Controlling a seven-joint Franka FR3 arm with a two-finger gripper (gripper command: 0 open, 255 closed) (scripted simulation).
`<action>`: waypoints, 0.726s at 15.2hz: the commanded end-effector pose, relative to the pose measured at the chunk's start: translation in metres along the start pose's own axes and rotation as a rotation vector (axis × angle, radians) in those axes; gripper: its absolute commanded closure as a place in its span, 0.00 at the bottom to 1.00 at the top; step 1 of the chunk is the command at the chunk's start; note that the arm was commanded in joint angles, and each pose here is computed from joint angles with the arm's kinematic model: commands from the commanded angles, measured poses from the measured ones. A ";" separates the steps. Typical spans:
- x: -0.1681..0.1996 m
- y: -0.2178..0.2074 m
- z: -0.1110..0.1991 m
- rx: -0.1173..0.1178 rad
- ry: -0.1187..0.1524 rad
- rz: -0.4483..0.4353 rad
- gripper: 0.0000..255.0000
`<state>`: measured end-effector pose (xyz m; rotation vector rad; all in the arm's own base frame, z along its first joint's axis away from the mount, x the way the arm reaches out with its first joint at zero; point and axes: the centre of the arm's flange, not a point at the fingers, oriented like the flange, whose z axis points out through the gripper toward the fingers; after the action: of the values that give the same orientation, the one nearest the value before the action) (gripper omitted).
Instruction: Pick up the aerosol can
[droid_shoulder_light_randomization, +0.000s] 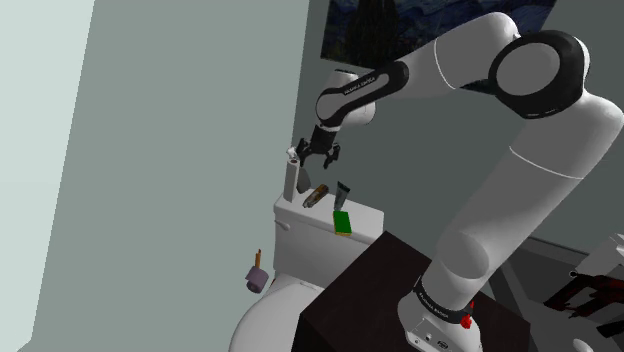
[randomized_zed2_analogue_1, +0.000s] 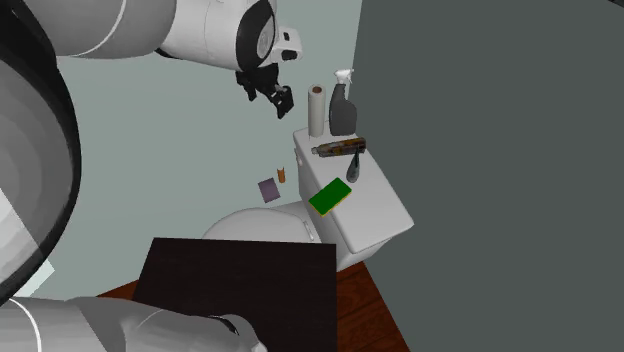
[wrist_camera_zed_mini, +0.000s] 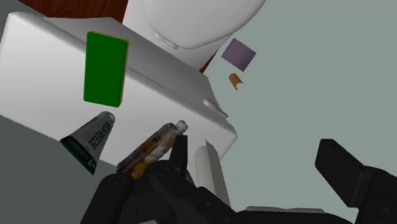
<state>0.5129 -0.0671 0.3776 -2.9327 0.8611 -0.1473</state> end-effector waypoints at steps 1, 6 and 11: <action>0.014 0.006 0.020 -0.006 0.005 0.052 0.00; 0.052 0.021 0.071 -0.020 0.015 0.176 0.00; 0.089 0.041 0.120 -0.034 0.025 0.301 0.00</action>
<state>0.5756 -0.1361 0.2714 -2.8073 1.2668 -0.1491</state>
